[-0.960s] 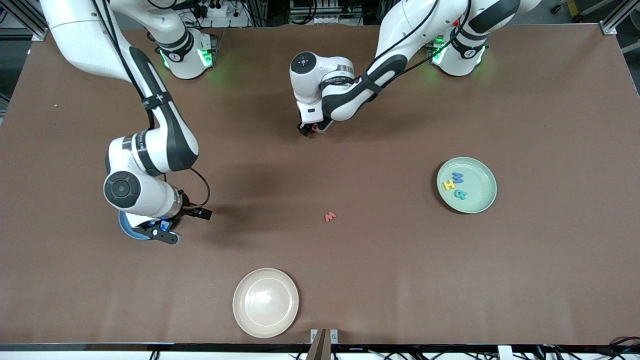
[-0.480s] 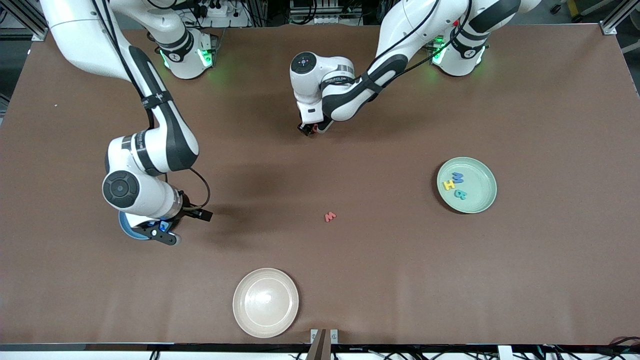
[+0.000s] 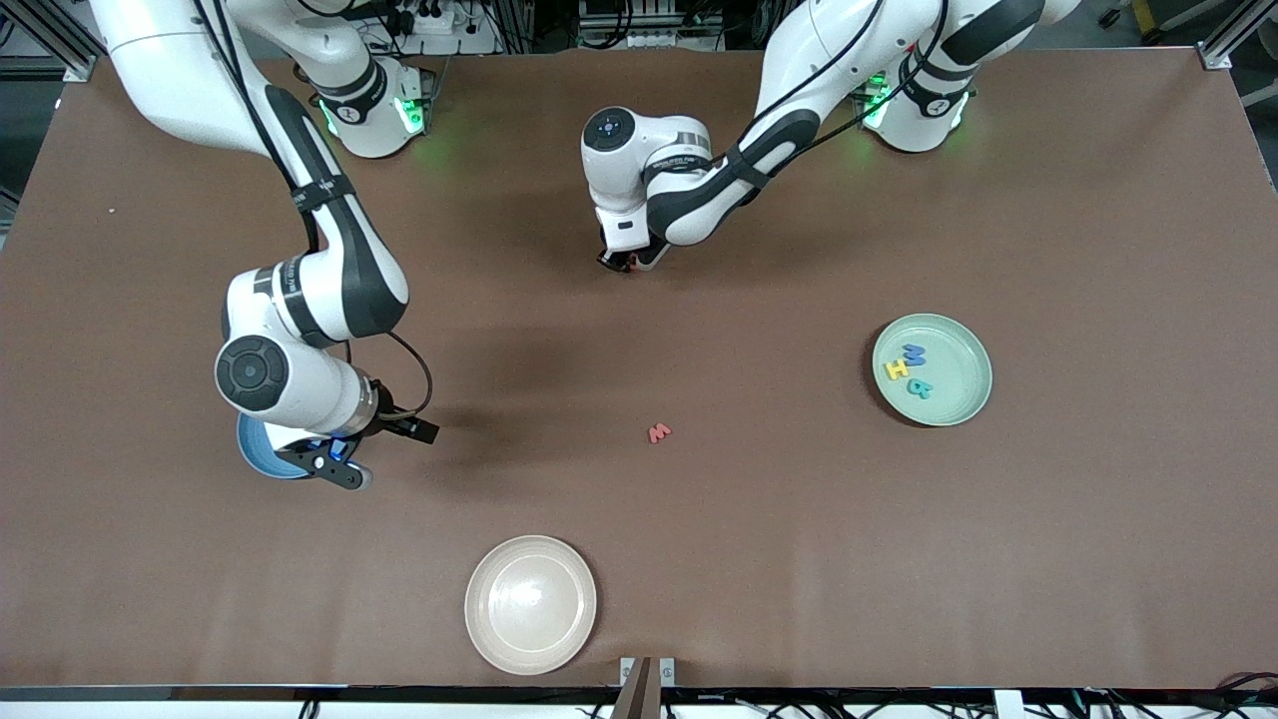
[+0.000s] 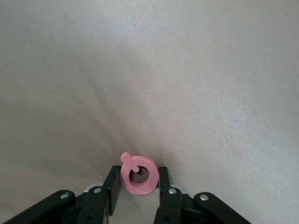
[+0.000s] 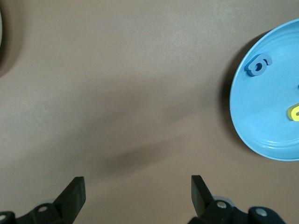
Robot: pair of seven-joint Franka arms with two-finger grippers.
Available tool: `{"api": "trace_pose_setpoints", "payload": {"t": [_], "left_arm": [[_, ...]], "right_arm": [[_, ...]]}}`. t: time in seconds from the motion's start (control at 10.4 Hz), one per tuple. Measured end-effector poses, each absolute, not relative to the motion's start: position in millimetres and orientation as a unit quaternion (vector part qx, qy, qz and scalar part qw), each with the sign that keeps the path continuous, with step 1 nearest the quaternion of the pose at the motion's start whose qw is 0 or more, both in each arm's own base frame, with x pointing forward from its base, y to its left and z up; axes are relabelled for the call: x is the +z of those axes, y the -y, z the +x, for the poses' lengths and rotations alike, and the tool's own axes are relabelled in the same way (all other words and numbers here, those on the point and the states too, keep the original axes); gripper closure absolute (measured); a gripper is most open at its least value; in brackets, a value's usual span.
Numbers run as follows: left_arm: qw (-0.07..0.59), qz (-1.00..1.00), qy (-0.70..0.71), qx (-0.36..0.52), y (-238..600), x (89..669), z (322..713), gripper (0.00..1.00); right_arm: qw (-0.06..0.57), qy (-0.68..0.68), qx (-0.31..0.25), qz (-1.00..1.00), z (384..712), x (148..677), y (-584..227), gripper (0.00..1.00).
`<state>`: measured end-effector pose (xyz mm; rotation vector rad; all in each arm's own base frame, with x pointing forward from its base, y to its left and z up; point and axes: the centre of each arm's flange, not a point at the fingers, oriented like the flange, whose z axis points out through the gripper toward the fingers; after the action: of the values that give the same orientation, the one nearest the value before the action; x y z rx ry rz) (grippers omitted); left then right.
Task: Sort upper and lower case letters into plates
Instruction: 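Close the left gripper on the pink o letter, then carry the o to the green plate while the right gripper reaches the pink letter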
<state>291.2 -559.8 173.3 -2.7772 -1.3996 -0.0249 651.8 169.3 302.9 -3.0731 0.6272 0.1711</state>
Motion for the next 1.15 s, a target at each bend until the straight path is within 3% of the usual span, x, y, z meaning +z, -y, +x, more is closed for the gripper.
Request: {"api": "trace_pose_setpoints", "payload": {"t": [0.29, 0.58, 1.15], "left_arm": [[0.034, -0.896, 0.442, -0.007, 547, 188, 318, 0.63], [0.055, -0.905, 0.422, 0.012, 510, 220, 369, 0.63], [0.091, -0.927, 0.357, 0.069, 348, 295, 494, 0.63]], "right_arm": [[0.001, -0.204, 0.054, -0.978, 652, 304, -170, 0.0], [0.001, -0.212, 0.053, -0.976, 650, 304, -183, 0.0], [0.007, -0.306, 0.031, -0.951, 631, 284, -320, 0.0]]}}
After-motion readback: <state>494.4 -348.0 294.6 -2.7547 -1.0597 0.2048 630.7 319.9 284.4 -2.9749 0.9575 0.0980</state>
